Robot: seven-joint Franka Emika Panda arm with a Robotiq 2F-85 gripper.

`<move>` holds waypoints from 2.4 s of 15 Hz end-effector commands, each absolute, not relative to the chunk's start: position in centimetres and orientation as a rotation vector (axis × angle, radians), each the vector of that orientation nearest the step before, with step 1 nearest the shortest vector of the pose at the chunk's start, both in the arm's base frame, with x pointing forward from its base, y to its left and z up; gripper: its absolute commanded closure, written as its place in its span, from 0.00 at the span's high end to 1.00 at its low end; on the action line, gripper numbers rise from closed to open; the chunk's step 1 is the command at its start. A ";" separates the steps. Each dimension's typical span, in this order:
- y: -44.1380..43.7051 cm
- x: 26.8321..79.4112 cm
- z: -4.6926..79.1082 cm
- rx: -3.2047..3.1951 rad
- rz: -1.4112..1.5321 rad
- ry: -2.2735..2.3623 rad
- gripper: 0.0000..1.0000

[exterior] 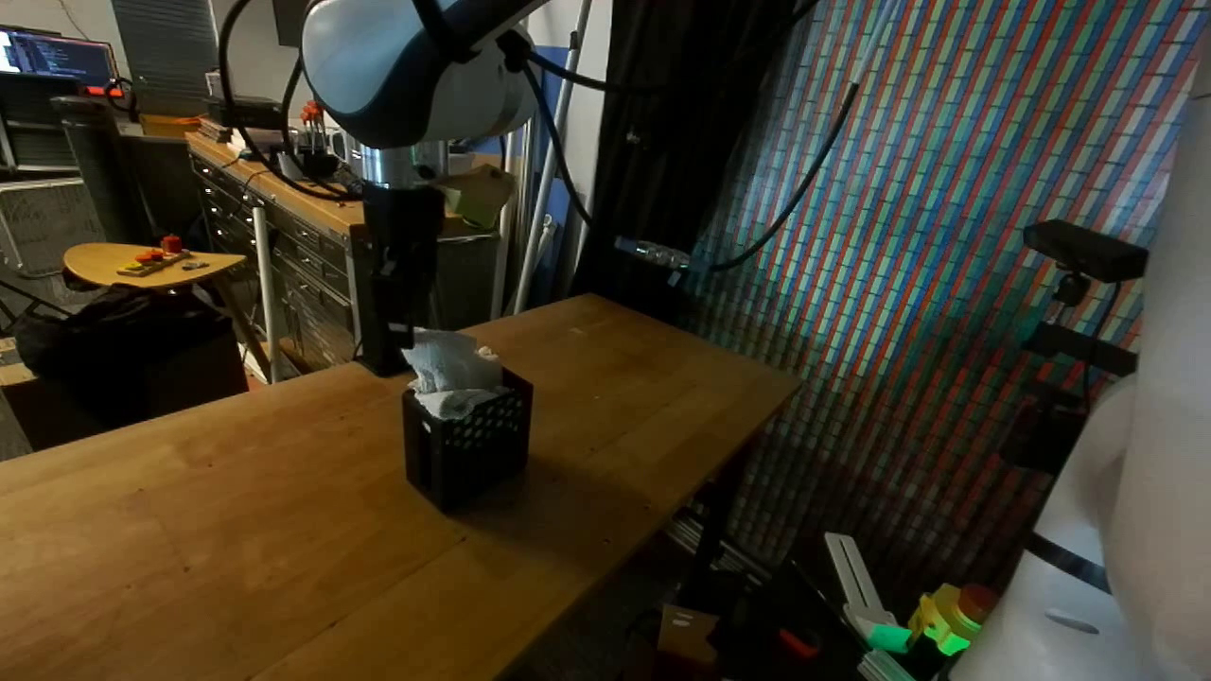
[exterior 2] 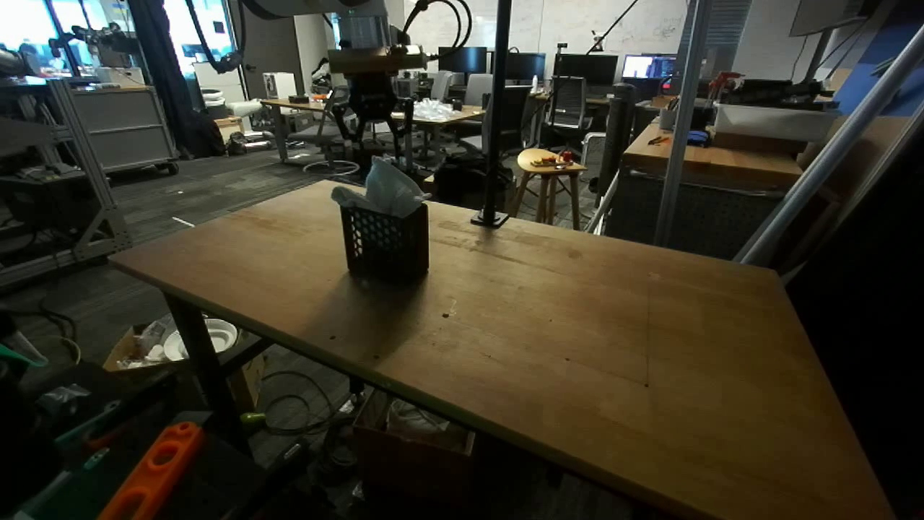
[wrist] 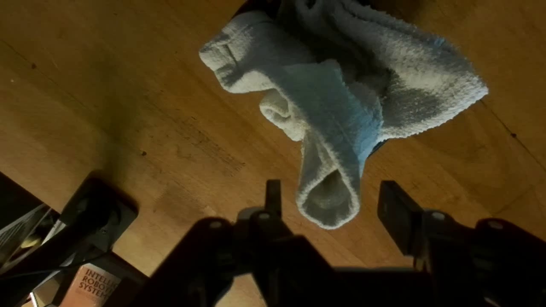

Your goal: Stuff the towel into the box

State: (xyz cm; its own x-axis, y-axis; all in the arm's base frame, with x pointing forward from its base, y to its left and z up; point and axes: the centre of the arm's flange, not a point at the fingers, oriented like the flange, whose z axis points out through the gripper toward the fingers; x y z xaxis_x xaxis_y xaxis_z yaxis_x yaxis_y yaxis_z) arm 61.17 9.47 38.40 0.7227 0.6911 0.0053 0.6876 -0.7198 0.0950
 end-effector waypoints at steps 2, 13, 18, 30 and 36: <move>10.3 60.1 38.3 2.861 0.057 1.142 0.36; 9.4 57.6 35.3 2.890 -0.019 1.079 0.13; 9.2 56.3 33.7 2.919 -0.053 1.014 0.12; 8.6 55.2 30.3 3.048 0.021 0.836 0.12; 4.8 54.7 27.1 3.241 0.132 0.734 0.12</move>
State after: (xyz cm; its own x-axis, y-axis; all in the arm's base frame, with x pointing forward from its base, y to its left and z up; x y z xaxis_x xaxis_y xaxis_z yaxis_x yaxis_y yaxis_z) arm 55.70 6.79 28.87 0.8933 0.4454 0.0601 0.4492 -0.8888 -0.0911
